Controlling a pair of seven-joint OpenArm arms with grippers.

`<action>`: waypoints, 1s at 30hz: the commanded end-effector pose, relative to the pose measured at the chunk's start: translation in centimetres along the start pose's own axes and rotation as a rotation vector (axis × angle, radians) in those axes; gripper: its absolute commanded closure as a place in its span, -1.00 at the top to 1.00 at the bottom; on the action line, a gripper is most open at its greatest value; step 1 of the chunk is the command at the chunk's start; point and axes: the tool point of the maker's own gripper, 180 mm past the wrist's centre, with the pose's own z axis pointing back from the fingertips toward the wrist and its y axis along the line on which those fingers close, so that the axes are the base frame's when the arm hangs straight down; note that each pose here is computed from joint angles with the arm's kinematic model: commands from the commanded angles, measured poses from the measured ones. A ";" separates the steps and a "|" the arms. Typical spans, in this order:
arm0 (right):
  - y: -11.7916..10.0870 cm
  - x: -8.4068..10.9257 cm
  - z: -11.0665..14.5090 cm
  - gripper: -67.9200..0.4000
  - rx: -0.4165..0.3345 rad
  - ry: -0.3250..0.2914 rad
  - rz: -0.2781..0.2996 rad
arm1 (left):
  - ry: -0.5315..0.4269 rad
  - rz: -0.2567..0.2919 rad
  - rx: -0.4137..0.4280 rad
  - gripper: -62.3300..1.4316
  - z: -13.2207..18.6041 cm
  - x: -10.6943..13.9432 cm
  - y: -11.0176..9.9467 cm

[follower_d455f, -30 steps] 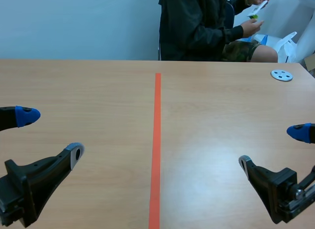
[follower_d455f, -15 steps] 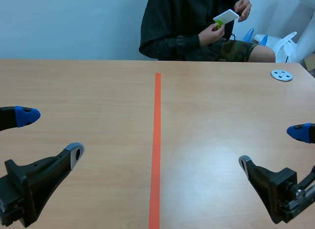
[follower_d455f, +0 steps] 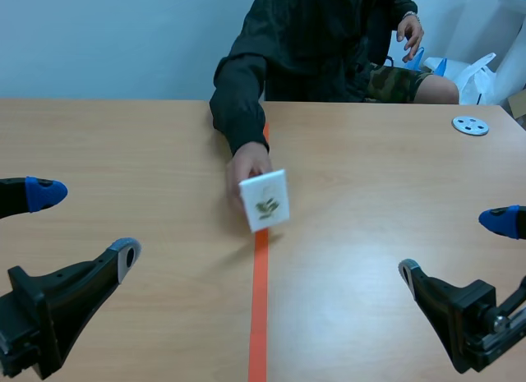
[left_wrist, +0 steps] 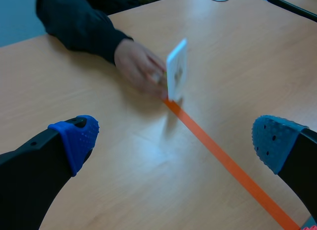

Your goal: Sort the leaf by its shape. The table is split by an orange tape line. A compound leaf with several leaflets goes to the left side, a simple leaf with one blade goes to the right side. Return to the home posture when a red brick is placed on the table.

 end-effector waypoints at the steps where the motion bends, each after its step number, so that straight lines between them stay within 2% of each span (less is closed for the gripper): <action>1: -0.3 1.2 -0.1 1.00 -0.007 -0.038 0.012 | -0.039 0.002 -0.003 1.00 -0.1 1.0 -0.2; 20: -0.3 1.2 -0.1 1.00 -0.007 -0.036 0.013 | -0.039 0.002 -0.003 1.00 -0.1 1.0 -0.2; 26: -0.4 0.3 -0.1 1.00 -0.007 0.015 0.043 | -0.039 0.002 -0.003 1.00 -0.1 1.0 -0.2; 30: -0.4 0.4 -0.2 1.00 -0.003 0.012 0.053 | -0.039 0.002 -0.003 1.00 -0.1 1.0 -0.2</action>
